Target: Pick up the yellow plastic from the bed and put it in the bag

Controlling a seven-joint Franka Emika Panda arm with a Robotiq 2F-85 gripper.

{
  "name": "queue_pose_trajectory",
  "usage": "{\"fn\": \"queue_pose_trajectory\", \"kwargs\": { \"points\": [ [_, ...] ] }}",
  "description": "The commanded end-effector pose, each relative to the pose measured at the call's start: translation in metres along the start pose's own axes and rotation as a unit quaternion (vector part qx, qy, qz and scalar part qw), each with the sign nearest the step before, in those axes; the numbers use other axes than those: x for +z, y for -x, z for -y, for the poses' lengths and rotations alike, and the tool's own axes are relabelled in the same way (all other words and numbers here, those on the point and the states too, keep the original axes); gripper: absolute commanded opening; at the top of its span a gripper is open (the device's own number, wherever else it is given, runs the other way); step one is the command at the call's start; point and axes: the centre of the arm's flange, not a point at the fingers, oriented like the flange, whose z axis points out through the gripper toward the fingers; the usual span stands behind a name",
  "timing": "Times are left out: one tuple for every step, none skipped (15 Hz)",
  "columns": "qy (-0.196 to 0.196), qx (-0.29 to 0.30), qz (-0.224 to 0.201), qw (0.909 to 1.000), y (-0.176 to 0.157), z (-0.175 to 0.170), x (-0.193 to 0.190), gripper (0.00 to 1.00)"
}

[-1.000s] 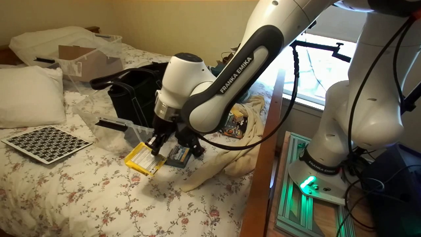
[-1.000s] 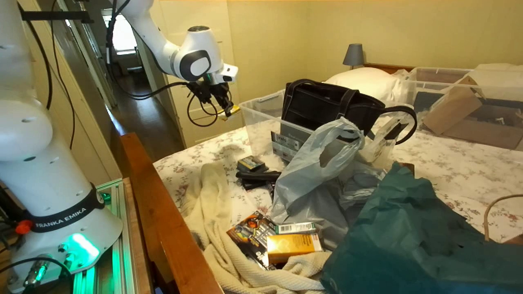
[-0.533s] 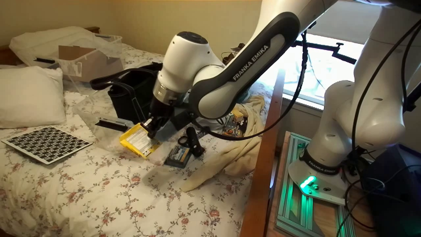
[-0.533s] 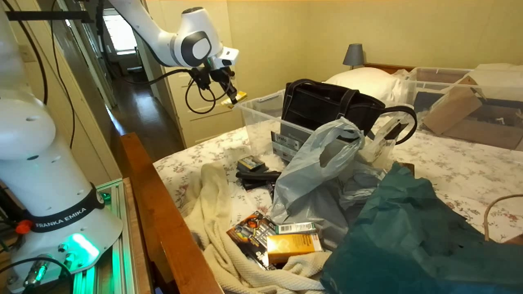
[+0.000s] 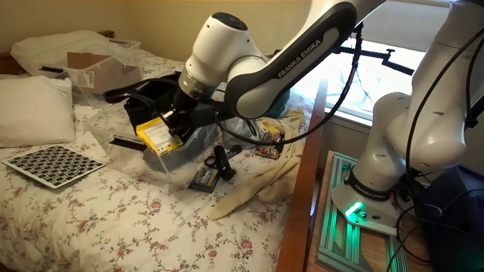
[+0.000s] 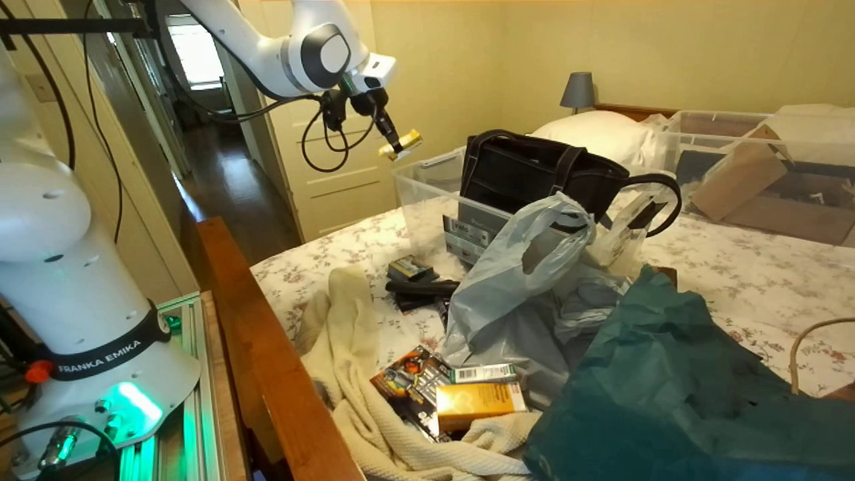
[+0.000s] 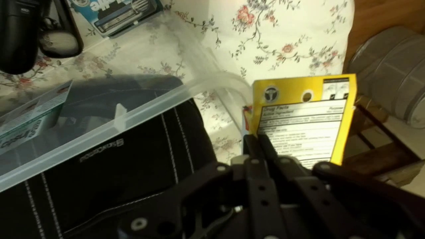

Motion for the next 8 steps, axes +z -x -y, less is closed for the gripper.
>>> {"fn": "queue_pose_trajectory", "kwargs": {
  "points": [
    [0.041, 0.082, -0.03, 0.9953, -0.016, -0.007, -0.012, 0.01],
    [0.053, 0.104, -0.035, 0.9926, -0.025, -0.012, -0.011, 0.01],
    [0.031, 0.068, -0.024, 0.9969, -0.022, -0.019, -0.007, 0.03],
    [0.039, 0.084, -0.029, 0.9953, -0.027, -0.023, -0.008, 0.03],
    [0.042, 0.092, -0.032, 0.9943, -0.031, -0.024, -0.009, 0.03],
    [0.043, 0.097, -0.033, 0.9939, -0.032, -0.024, -0.009, 0.03],
    [0.043, 0.098, -0.033, 0.9937, -0.032, -0.024, -0.01, 0.03],
    [0.043, 0.099, -0.032, 0.9936, -0.032, -0.024, -0.01, 0.03]
  ]
}}
